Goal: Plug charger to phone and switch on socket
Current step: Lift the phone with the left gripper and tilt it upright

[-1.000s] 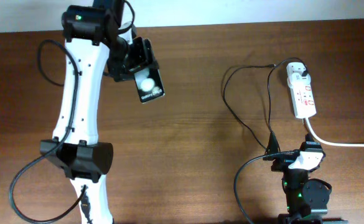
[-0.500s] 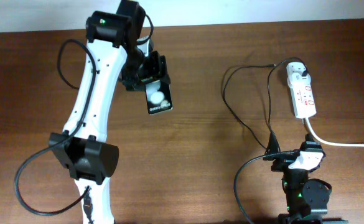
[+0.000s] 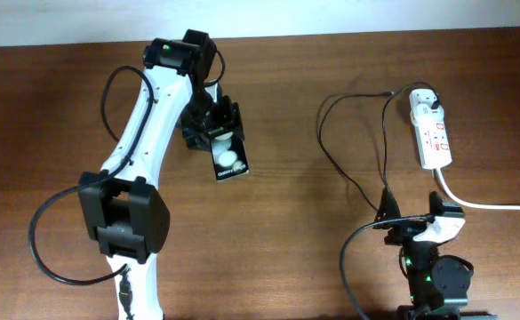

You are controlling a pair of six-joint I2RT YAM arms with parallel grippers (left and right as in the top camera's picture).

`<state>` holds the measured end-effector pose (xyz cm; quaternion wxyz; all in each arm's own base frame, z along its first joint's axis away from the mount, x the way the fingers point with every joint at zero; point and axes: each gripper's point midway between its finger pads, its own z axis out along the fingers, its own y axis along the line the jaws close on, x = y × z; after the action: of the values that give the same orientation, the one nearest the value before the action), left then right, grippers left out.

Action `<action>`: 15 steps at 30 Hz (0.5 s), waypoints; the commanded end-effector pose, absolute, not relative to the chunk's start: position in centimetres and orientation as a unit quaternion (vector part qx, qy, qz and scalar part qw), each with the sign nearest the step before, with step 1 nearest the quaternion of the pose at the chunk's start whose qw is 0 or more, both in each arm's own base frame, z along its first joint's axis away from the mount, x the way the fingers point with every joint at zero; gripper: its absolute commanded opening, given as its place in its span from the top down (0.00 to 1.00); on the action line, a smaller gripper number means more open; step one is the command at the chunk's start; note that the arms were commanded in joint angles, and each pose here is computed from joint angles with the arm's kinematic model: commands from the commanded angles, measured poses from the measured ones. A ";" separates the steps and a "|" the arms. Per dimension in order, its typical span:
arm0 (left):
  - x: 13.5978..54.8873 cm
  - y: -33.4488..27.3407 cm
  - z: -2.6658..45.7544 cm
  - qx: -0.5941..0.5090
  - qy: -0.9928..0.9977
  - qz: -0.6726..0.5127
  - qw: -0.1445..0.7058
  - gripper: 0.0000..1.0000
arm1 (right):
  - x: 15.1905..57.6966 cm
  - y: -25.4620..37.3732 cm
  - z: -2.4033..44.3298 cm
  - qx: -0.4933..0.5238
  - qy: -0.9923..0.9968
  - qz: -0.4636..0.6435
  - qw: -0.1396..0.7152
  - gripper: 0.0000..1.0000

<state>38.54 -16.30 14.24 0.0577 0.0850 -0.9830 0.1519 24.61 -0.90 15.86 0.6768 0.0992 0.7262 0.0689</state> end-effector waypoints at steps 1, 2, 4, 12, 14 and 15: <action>38.4 -16.7 15.4 0.098 -0.980 0.168 0.052 0.43 | 24.4 2.9 16.0 0.205 0.699 0.310 0.611 0.02; 38.4 -16.7 15.4 0.098 -0.980 0.168 0.052 0.43 | 24.1 4.0 16.2 0.218 0.692 0.364 0.583 0.01; 38.4 -16.6 15.4 0.098 -0.980 0.168 0.052 0.43 | 23.6 5.7 16.4 0.235 0.684 0.437 0.535 0.01; 38.3 -16.6 15.4 0.098 -0.980 0.167 0.054 0.42 | 23.4 6.2 16.4 0.254 0.676 0.467 0.510 0.01; 38.3 -16.6 15.4 0.098 -0.980 0.167 0.054 0.42 | 23.2 6.8 16.3 0.221 0.690 0.461 0.513 0.01; 38.3 -16.6 15.4 0.098 -0.980 0.167 0.054 0.42 | 23.2 6.9 16.2 0.221 0.692 0.462 0.509 0.01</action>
<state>38.52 -16.35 14.26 0.0601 0.0955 -0.9818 0.1528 23.51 5.90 16.64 0.5159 0.2541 0.6754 0.4616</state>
